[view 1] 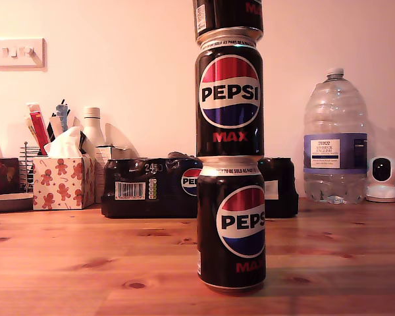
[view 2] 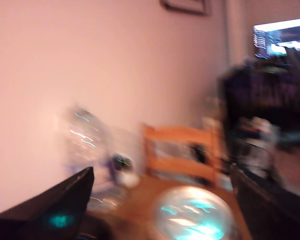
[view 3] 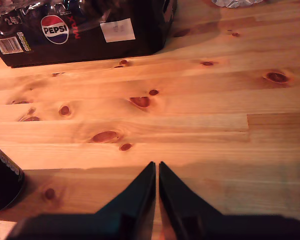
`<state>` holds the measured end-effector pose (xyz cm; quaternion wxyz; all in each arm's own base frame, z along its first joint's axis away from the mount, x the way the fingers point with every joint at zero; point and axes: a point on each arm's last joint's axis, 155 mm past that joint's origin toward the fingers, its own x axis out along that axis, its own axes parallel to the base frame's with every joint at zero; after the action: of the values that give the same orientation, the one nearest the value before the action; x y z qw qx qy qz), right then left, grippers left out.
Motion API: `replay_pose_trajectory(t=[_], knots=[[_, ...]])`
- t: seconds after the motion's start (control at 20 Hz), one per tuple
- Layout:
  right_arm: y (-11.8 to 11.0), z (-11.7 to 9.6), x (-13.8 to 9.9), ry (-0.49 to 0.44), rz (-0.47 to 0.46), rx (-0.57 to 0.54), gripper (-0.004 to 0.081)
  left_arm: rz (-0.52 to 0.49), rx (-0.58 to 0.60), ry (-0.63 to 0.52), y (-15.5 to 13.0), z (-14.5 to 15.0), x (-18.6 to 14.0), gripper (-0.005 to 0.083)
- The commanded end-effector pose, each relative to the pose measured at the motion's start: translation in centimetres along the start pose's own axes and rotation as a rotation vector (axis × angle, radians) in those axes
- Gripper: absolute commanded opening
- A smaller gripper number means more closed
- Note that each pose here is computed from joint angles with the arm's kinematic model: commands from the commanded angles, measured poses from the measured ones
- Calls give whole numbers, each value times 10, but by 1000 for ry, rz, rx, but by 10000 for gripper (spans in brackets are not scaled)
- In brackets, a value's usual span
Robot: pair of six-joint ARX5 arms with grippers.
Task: Stack up the Pepsi cans on top of each other
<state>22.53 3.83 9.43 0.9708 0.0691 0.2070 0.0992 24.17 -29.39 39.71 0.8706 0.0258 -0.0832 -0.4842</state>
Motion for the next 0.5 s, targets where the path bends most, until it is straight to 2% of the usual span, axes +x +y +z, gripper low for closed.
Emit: replay_pose_trajectory(t=[0.0,0.05,0.2,0.25,0.35,0.45], knots=[[-2,-7,3,13,-4,9,-12,44,27,-32,9,15,-8,673],[-2,-7,3,14,-4,9,-12,64,31,-42,13,20,-12,569],[-2,-7,3,14,-4,9,-12,94,44,-63,20,32,-25,89],[-2,-7,3,14,-4,9,-12,106,47,-67,23,34,-28,-18],[-2,-7,3,14,-4,9,-12,145,47,-50,33,31,-33,-17],[-2,-7,3,13,-4,9,-12,174,33,12,41,16,-36,-17]])
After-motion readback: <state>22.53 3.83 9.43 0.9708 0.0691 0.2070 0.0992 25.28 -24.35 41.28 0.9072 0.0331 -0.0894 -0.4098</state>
